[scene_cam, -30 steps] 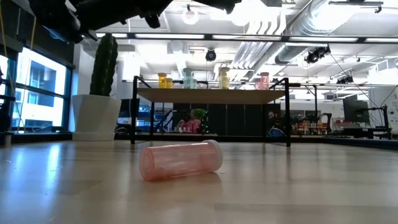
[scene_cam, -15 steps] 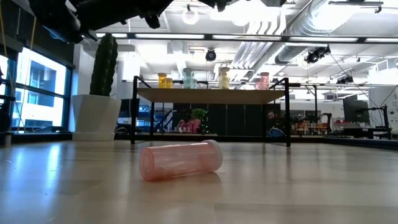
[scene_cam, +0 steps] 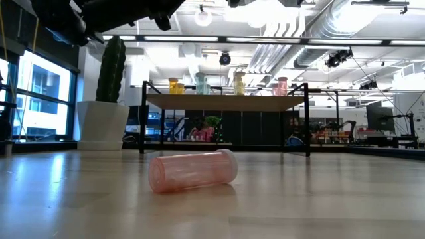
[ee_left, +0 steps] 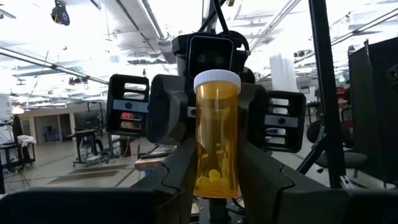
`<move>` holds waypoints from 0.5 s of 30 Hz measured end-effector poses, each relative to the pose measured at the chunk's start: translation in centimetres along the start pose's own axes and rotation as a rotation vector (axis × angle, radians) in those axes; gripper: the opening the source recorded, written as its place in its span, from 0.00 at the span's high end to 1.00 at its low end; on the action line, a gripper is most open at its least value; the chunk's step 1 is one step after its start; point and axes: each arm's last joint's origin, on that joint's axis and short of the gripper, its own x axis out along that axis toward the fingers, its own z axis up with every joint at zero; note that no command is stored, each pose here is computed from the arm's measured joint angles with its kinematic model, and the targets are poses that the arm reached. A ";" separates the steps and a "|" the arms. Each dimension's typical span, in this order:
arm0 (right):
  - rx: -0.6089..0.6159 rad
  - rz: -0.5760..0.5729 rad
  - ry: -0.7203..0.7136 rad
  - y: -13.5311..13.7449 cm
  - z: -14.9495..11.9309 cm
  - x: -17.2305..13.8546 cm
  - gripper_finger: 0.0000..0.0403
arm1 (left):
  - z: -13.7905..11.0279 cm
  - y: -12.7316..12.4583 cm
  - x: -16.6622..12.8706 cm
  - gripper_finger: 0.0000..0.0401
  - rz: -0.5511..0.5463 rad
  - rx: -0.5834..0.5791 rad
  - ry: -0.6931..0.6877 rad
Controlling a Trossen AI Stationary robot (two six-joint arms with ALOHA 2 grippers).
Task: Pick and place medicine bottles onto shelf by color
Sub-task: Put the orange pill bottle on the shelf
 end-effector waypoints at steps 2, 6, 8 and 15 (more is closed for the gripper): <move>0.000 0.000 0.000 0.0 0.0 0.0 0.68 | 0.0 0.0 0.0 0.77 0.001 0.000 0.000; 0.002 0.001 0.005 0.0 -0.2 0.1 0.72 | 0.0 0.0 0.0 0.77 0.001 0.003 0.002; 0.002 0.002 0.010 0.1 -0.5 0.4 0.73 | 0.0 0.0 0.0 0.77 0.000 0.021 0.003; 0.002 0.000 -0.003 0.1 -0.6 0.6 0.76 | 0.0 0.0 0.0 0.77 -0.001 0.028 0.001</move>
